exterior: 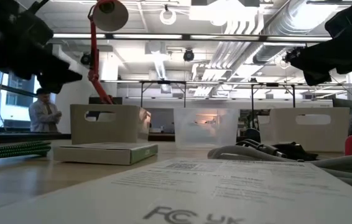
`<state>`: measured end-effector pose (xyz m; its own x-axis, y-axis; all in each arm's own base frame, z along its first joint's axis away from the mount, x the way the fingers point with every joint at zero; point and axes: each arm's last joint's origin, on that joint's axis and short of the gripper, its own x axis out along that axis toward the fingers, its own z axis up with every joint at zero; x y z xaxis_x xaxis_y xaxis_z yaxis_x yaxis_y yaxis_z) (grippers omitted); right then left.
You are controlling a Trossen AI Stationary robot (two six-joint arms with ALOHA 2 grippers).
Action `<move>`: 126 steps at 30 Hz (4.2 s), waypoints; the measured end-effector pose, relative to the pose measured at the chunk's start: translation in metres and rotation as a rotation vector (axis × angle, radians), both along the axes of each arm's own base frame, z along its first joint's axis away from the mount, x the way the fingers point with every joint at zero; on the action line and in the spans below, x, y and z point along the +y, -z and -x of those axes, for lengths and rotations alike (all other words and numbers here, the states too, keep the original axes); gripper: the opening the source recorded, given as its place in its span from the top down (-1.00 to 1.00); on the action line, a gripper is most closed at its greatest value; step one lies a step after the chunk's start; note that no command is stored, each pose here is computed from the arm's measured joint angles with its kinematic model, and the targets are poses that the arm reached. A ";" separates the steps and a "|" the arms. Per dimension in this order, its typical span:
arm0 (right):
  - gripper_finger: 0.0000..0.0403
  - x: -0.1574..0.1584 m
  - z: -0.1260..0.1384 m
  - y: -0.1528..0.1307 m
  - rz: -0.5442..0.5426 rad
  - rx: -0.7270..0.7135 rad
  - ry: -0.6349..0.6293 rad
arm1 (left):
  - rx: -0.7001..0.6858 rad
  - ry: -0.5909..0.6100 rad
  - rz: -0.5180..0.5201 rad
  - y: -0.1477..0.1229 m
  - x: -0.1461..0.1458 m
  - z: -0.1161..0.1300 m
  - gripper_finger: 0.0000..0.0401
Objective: Pick and place items into bin
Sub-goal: Put the left white charger cable into the gray bin
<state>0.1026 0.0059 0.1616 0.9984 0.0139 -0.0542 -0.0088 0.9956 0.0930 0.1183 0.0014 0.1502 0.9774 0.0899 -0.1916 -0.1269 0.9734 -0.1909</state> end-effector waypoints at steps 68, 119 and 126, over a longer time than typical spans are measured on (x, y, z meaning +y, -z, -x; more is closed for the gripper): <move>0.36 0.033 -0.069 -0.161 -0.203 0.486 -0.123 | 0.561 0.804 0.147 -0.080 -0.107 -0.066 0.24; 0.36 0.031 -0.042 -0.182 -0.141 0.333 -0.023 | 1.187 0.957 -0.652 0.016 -0.166 -0.105 0.22; 0.36 0.031 -0.041 -0.181 -0.141 0.341 -0.022 | 1.189 0.936 -0.622 0.015 -0.165 -0.104 0.52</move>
<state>0.1440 0.0367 0.3430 0.9228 0.0663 -0.3795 0.0248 0.9728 0.2302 0.2224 -0.1641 0.1351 0.0696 -0.0681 -0.9952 0.7365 0.6764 0.0052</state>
